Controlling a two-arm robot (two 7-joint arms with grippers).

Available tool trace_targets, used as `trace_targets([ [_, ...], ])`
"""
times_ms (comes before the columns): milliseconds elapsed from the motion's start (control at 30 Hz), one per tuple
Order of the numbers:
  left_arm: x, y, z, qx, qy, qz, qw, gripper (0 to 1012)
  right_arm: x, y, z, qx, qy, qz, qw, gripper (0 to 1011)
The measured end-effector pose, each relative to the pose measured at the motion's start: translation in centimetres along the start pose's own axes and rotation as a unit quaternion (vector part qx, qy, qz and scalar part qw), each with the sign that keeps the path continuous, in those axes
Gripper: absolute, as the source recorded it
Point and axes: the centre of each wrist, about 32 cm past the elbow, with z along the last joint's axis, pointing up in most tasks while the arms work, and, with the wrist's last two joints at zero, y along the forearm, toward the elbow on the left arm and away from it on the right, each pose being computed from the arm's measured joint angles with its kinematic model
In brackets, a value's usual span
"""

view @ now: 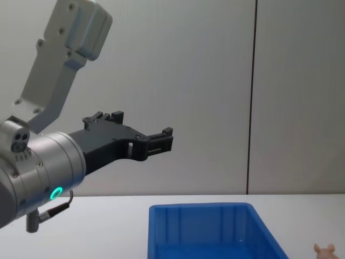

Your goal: Pick up the two dolls from the table and place them into the box.

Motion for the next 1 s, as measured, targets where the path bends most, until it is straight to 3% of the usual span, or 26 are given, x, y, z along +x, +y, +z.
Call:
trace_targets([
  [233,0.00,0.00,0.00,0.000,0.000,0.000,1.0000,1001,-0.2,0.6,0.1,-0.003,-0.003,0.004,1.0000,1001],
  [367,0.00,0.00,0.00,0.000,0.000,0.000,1.0000,1001,-0.3,0.9,0.1,-0.005,-0.004,0.006,1.0000,942],
  [767,0.00,0.00,0.00,0.000,0.000,0.000,1.0000,1001,-0.4,1.3,0.2,-0.006,-0.006,0.008,0.9999,626],
  [1000,0.00,0.00,0.00,0.000,0.000,0.000,1.0000,1001,-0.4,1.4,0.2,-0.007,-0.006,0.009,0.9999,384],
])
